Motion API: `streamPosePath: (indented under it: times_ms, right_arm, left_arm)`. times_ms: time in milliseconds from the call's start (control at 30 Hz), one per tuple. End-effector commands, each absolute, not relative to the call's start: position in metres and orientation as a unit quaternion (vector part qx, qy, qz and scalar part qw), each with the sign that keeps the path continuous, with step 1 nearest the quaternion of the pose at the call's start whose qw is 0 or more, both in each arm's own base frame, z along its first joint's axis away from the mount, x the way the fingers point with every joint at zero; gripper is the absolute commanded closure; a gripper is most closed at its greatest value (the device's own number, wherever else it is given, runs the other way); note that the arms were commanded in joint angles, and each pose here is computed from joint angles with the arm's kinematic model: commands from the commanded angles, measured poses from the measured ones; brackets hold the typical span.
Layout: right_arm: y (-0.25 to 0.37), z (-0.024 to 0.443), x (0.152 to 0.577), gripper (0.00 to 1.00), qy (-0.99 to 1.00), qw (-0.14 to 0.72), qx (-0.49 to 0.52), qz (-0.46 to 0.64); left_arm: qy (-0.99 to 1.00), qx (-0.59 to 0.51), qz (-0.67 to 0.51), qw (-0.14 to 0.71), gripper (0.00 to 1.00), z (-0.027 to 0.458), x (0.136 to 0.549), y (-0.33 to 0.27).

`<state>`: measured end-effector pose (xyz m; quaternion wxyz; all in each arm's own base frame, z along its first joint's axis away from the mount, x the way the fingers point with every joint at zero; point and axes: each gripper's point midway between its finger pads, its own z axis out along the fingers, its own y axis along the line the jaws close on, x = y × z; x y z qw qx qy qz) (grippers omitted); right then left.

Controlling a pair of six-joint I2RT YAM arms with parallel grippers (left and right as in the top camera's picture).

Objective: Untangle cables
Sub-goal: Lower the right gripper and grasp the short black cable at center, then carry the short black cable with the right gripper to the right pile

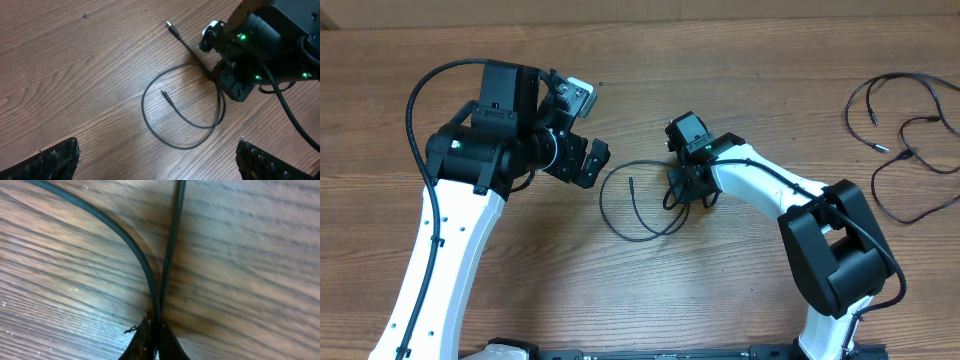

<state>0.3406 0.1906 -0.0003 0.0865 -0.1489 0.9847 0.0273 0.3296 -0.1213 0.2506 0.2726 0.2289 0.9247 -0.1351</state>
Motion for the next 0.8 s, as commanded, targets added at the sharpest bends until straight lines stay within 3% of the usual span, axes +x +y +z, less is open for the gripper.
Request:
streamPosePath:
  times_ms: [0, 433, 767]
  right_arm:
    - [0.163, -0.013, 0.334, 0.96, 0.992, 0.052, -0.112, -0.005]
    - [0.122, 0.089, 0.355, 0.96, 0.988, 0.143, -0.045, 0.021]
    - [0.037, 0.152, 0.348, 0.96, 0.979, 0.194, 0.065, 0.014]
  left_arm:
    - [0.926, 0.224, -0.135, 0.273, 0.0, 0.251, 0.331, -0.121]
    - [0.926, 0.224, -0.135, 0.273, 0.0, 0.251, 0.331, -0.121]
    - [0.926, 0.224, -0.135, 0.273, 0.0, 0.251, 0.331, -0.121]
